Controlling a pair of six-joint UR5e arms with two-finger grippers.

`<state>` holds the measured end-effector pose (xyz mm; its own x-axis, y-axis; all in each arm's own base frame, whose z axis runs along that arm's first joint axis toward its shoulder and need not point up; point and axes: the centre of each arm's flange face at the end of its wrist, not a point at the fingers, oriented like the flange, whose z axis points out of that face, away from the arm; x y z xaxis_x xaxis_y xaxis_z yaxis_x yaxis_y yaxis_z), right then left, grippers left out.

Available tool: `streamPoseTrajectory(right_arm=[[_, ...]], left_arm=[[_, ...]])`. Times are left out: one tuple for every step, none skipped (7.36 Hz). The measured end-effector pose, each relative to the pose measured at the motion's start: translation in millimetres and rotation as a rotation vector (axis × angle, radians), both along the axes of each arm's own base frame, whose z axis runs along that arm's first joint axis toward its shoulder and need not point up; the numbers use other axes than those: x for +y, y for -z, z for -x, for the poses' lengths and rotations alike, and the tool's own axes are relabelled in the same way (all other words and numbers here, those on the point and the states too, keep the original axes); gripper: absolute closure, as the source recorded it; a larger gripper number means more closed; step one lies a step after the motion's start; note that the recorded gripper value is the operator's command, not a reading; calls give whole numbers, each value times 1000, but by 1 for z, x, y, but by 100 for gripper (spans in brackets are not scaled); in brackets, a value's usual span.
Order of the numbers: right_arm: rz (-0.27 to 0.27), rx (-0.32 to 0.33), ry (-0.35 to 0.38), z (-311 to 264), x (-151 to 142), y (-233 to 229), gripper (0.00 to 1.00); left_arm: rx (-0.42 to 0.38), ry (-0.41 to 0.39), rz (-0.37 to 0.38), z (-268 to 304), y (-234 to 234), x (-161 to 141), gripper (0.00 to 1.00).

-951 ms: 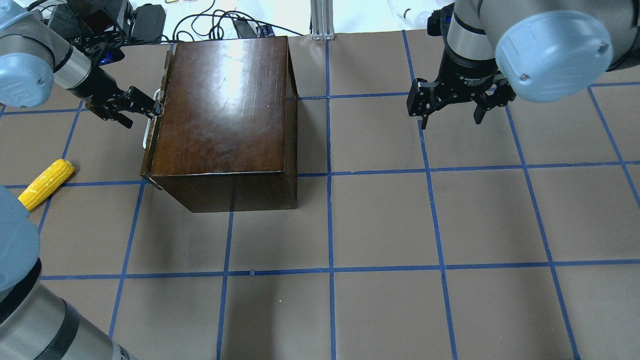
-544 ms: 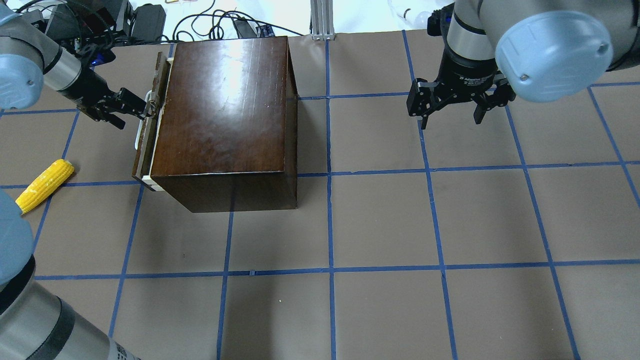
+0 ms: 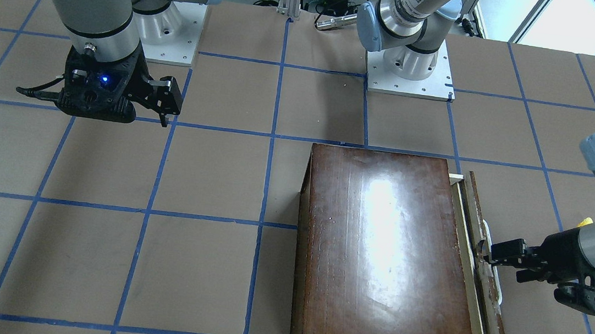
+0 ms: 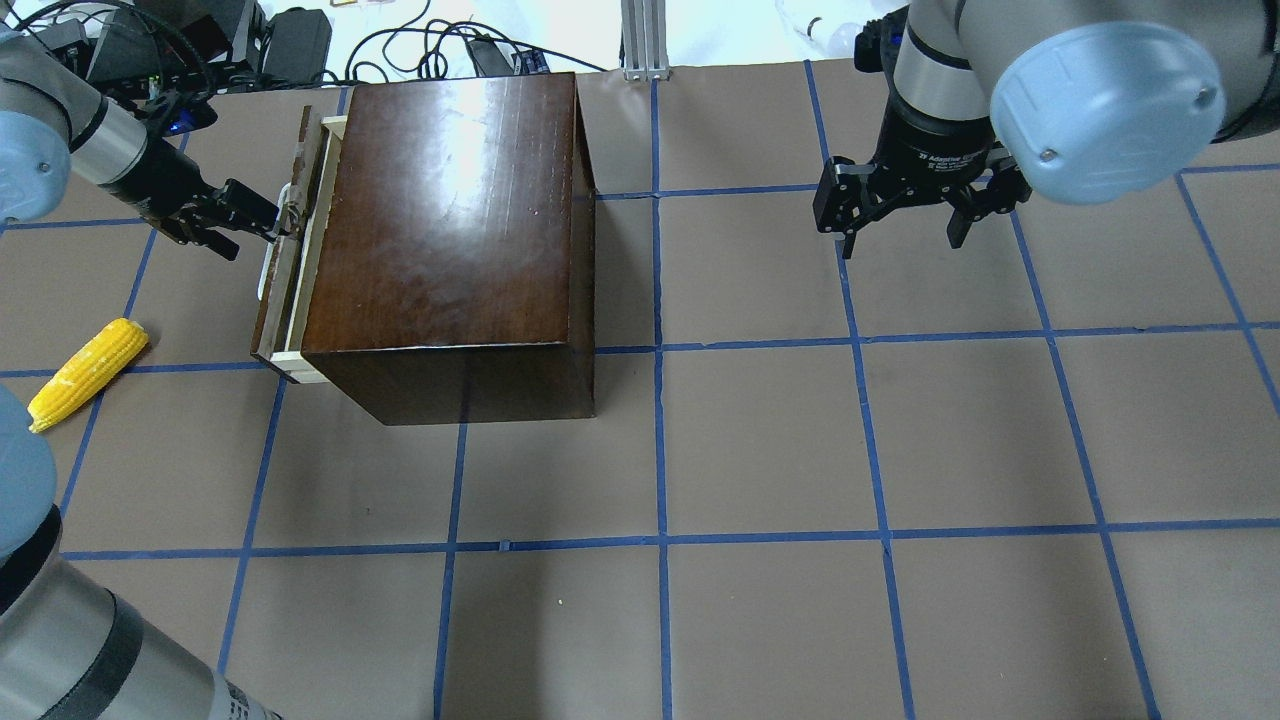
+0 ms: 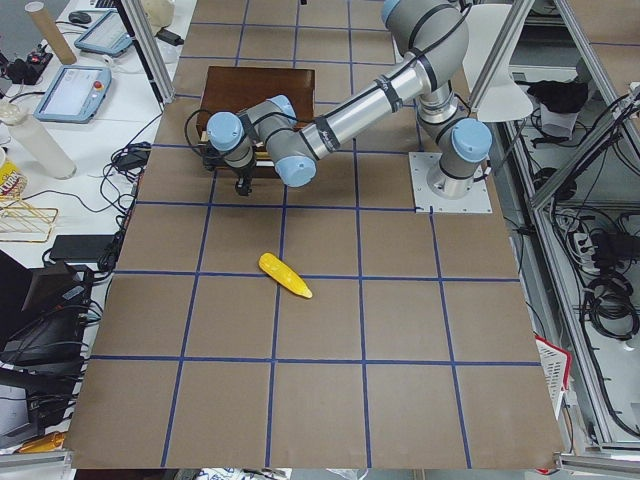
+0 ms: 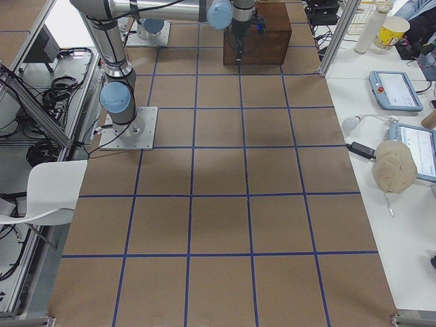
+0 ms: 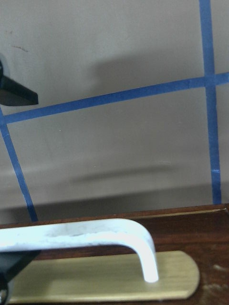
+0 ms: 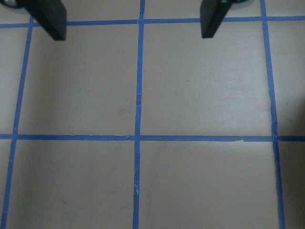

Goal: Open drawer and put corn inside
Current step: 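Pull the drawer outward from the cabinet with the left gripper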

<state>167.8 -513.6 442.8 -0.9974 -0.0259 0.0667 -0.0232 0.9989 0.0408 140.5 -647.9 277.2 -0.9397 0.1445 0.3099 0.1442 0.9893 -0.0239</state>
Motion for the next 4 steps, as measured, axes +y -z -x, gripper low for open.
streamPoseTrajectory(right_arm=[[0,0,0,0,0,0,0],[0,0,0,0,0,0,0],[0,0,0,0,0,0,0],[0,0,0,0,0,0,0]], left_arm=[[-1,6,3,-2,0,0,0],[-3,9,5,-4,0,1,0],[-3,11,8,-8,-1,1,0],[-3,12,11,-13,-1,3,0]])
